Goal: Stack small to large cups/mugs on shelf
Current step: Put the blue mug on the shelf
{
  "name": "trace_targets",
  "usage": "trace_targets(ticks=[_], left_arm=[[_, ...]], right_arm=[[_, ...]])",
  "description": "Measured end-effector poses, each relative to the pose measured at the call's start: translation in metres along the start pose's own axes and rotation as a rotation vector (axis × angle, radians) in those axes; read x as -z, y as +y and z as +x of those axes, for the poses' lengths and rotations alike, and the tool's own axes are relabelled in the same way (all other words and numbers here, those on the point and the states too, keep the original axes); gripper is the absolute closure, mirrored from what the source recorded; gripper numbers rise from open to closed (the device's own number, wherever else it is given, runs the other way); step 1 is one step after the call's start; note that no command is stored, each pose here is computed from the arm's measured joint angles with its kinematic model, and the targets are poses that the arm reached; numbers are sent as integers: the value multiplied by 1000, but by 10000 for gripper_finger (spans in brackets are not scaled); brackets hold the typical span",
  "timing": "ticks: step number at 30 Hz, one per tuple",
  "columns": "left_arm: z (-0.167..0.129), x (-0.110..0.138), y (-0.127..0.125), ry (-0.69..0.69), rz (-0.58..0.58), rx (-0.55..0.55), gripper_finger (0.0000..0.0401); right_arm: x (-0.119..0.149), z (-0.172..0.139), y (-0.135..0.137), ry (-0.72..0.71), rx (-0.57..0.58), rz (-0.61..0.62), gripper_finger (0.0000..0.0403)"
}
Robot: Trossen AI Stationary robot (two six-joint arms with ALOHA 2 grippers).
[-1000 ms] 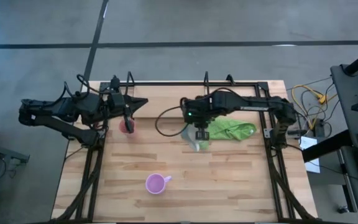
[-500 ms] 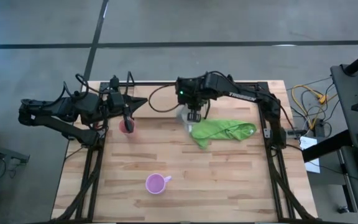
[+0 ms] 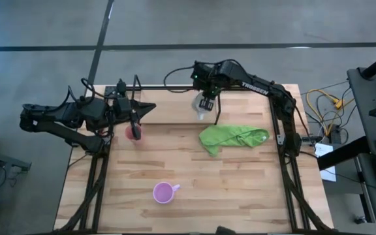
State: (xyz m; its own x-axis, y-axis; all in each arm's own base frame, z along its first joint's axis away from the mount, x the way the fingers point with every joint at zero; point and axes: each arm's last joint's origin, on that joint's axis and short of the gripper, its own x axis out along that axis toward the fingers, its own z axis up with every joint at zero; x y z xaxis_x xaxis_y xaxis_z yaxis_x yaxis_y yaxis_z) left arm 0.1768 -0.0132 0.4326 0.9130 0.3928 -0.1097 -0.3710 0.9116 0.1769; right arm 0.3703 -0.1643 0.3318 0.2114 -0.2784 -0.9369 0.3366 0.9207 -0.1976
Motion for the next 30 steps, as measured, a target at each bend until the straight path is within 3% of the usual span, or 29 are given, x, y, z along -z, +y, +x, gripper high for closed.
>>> trace_targets(ticks=[10,30], left_arm=[[3,1,-2,9,6,0,400],[20,6,-13,47,30,4,400]], right_arm=[[3,4,-16,8,-62,50,390],[10,23,-13,77,-76,24,390]])
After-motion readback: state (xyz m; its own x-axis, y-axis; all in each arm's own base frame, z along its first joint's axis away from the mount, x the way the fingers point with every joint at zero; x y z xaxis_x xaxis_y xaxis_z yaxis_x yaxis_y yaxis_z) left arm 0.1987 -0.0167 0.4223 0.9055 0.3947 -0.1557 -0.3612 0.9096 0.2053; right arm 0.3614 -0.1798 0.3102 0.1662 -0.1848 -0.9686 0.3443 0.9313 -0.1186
